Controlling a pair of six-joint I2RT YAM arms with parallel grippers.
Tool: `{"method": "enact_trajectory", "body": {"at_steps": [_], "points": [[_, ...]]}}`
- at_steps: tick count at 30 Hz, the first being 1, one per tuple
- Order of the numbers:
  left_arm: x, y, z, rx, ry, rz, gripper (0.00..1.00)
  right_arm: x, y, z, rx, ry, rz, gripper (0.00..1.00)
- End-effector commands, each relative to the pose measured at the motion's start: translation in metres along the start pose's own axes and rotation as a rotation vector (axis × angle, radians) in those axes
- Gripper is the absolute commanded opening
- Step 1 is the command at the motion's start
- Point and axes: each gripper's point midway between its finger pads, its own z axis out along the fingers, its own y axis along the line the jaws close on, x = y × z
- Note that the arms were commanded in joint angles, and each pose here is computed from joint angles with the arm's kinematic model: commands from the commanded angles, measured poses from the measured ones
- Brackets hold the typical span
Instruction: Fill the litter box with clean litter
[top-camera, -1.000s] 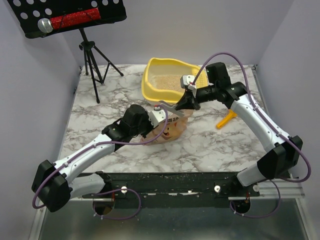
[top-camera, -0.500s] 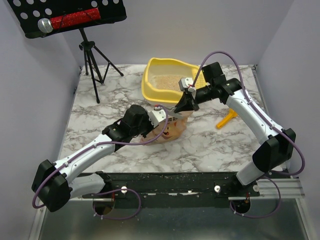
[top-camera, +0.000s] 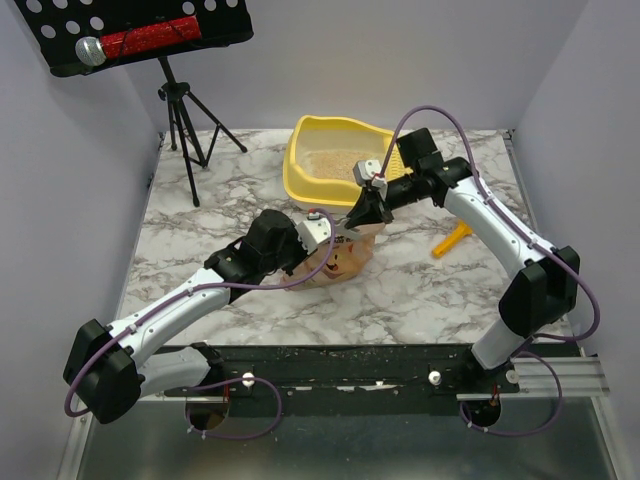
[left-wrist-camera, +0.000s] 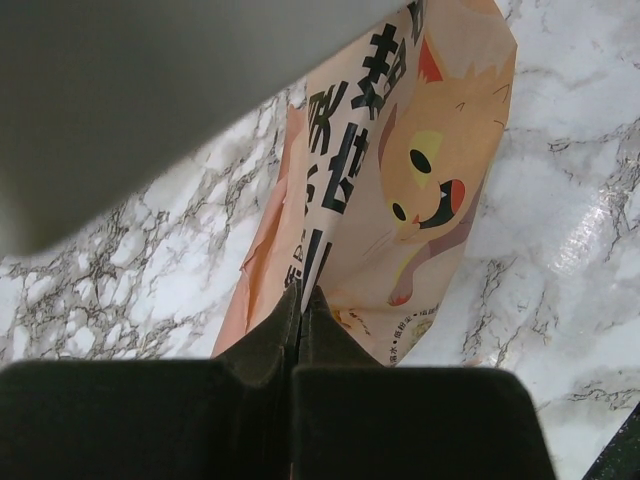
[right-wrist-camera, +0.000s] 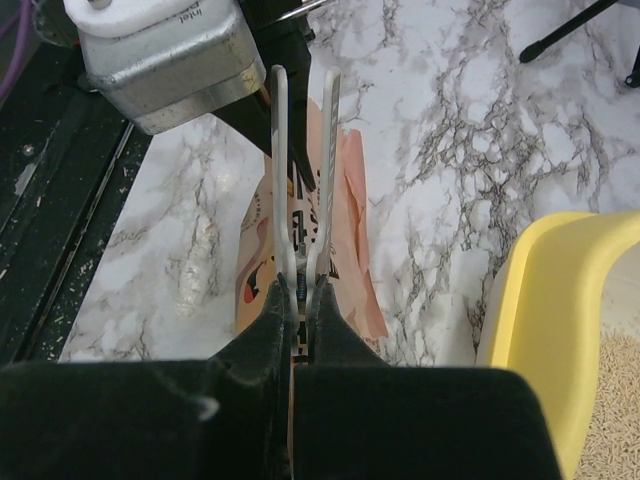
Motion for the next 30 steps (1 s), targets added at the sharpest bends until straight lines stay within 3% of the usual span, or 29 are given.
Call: {"method": "enact_trajectory", "body": {"at_steps": [1,12,22,30], "points": [[-0.003,0.007,-0.003,-0.041,-0.011,-0.005,0.00,0.013,0.001,0.009,-0.022,-0.005,0.004,0.01],[-0.008,0.012,-0.007,-0.076,-0.020,-0.011,0.00,0.070,-0.004,-0.005,0.049,0.272,0.107,0.01],[-0.012,0.017,-0.010,-0.111,-0.020,-0.028,0.00,0.085,-0.001,-0.025,0.110,0.419,0.136,0.00],[-0.016,0.018,-0.012,-0.127,-0.030,-0.029,0.00,0.095,0.009,-0.027,0.108,0.459,0.144,0.01]]}}
